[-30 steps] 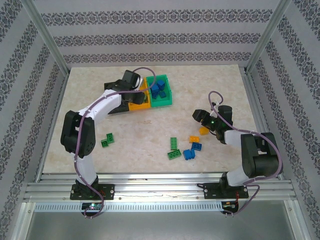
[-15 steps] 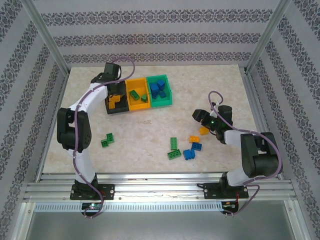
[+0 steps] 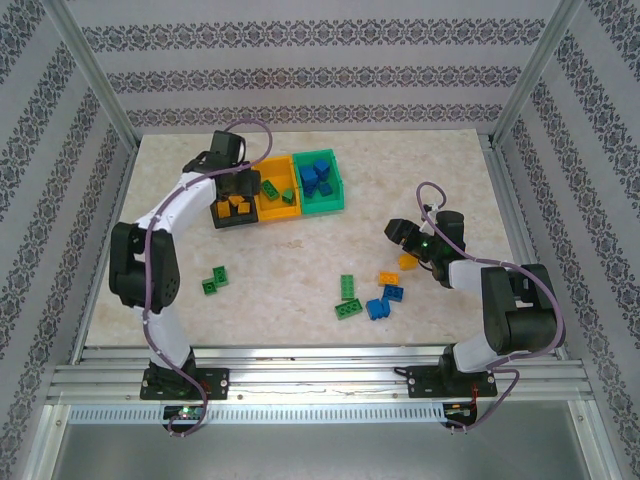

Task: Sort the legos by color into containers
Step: Place the lego in the container, then pick up the lego from the middle-left of the table.

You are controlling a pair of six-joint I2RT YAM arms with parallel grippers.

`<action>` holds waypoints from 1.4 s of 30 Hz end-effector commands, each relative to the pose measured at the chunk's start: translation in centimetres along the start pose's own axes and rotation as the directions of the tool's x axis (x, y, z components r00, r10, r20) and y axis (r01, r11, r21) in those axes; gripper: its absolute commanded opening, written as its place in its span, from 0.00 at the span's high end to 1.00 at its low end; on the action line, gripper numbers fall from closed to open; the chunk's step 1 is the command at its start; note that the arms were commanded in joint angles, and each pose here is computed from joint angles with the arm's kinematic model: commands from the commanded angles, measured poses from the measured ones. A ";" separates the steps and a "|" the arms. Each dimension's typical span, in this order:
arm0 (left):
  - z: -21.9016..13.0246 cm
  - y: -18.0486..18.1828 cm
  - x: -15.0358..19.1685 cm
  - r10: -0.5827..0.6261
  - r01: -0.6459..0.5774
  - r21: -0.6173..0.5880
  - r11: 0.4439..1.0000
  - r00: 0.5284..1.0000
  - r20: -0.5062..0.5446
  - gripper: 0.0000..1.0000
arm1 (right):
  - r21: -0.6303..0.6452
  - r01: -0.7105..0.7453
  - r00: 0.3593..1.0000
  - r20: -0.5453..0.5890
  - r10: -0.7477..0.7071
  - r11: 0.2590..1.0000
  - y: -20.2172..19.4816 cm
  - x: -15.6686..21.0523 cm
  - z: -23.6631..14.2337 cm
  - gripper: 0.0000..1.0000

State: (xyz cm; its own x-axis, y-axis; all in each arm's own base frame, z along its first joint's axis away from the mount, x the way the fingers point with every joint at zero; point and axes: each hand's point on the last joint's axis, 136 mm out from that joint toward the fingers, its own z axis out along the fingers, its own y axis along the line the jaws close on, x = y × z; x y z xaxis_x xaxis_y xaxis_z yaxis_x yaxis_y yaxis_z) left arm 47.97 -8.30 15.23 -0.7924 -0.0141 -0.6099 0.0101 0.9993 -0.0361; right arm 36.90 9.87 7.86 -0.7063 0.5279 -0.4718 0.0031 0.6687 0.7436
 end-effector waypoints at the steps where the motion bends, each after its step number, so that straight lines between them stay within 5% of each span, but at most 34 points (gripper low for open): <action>1: -2.6 -5.3 1.1 0.129 -0.132 0.121 0.984 0.991 0.031 0.25 | -0.024 -0.002 1.000 0.001 0.002 1.000 0.3 -0.1 0.1 0.38; 10: -5.0 -18.4 12.1 0.425 -0.387 0.430 0.816 0.905 0.009 0.27 | -0.007 0.014 1.000 0.007 -0.014 1.000 0.1 -0.2 0.0 0.38; 14: -5.3 -22.1 16.9 0.513 -0.432 0.521 0.736 0.858 -0.013 0.27 | 0.003 0.021 1.000 0.014 -0.021 1.000 0.0 -0.3 -0.2 0.38; 18: -5.1 -24.0 20.0 0.527 -0.404 0.574 0.712 0.848 -0.057 0.27 | 0.008 0.019 1.000 0.013 -0.019 1.000 -0.1 -0.4 0.0 0.38; 26: -3.7 -26.3 20.2 0.400 -0.265 0.519 0.813 0.901 -0.167 0.26 | 0.009 0.030 0.999 0.016 -0.030 1.000 0.0 -0.4 -0.2 0.38; 36: -2.6 -25.2 23.6 0.375 -0.271 0.281 0.921 0.812 -0.446 0.25 | -0.001 0.033 0.999 0.020 -0.033 0.999 0.4 -0.3 -0.4 0.38; 42: -2.2 -25.7 25.6 0.384 -0.277 0.281 0.919 0.790 -0.478 0.29 | -0.007 0.032 0.999 0.020 -0.032 0.999 0.5 -0.4 -0.5 0.38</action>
State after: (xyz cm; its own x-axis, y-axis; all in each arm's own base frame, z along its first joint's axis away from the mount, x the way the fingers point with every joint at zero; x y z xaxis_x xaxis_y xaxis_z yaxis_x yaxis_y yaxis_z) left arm 27.81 -35.43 3.27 -0.8992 0.3940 -0.1904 0.4227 0.8946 -0.1448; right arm 36.81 9.74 7.95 -0.7045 0.5247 -0.4779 0.0046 0.6768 0.7362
